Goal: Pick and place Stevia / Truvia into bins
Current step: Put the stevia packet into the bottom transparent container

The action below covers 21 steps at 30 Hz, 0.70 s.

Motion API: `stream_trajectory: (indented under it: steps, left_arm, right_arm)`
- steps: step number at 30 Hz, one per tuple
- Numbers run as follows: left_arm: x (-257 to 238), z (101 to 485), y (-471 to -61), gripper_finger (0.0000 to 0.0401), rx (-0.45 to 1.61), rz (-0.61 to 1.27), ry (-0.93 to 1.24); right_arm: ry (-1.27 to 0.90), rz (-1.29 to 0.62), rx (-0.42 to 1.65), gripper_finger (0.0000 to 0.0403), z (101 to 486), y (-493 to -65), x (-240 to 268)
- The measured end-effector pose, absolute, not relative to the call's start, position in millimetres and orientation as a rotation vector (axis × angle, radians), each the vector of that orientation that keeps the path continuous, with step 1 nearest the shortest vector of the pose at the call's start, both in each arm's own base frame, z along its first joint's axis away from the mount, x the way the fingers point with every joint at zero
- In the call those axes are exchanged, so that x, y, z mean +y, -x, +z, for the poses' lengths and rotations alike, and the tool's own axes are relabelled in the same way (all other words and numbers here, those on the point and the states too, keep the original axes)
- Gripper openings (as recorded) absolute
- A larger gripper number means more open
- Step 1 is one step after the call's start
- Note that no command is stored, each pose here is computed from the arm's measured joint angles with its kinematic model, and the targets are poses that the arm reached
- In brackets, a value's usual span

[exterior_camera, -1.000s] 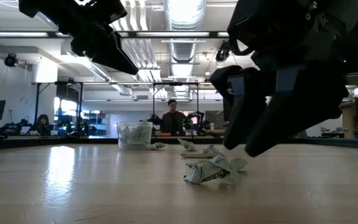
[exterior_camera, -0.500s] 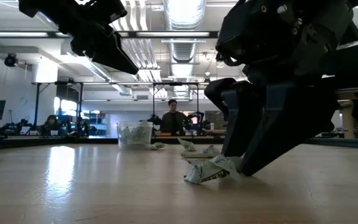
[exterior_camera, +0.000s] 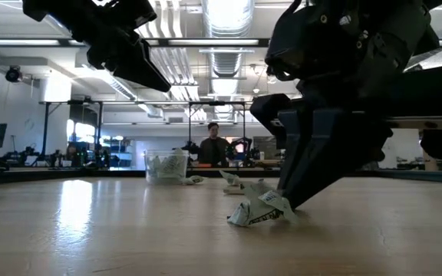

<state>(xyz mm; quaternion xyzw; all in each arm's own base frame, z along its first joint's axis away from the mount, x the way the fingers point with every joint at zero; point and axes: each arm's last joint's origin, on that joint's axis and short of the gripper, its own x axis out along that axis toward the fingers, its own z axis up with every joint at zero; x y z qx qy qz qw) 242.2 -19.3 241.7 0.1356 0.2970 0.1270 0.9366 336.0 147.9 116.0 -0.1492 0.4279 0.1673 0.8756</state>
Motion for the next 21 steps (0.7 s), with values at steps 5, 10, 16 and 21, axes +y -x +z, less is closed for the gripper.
stream_trajectory:
  steps: [5,10,16,21]
  left_arm:
    - [-19.3,241.5,-242.1,0.0115,0.608,0.259,-0.277]
    - [-19.4,241.7,-242.2,0.0115,0.607,0.259,-0.277]
    - [-19.4,241.6,-242.3,0.0115,0.606,0.259,-0.277]
    - [-19.4,241.4,-242.2,0.0115,0.608,0.259,-0.278]
  right_arm:
    - [0.326,0.328,0.870,0.0009,128.3,-333.7,146.4]
    - [0.346,0.293,0.867,0.0009,146.0,-325.9,146.4]
    - [0.309,0.303,0.879,0.0009,171.9,-306.7,154.6]
    - [0.276,0.315,0.885,0.0009,193.1,-282.9,169.1]
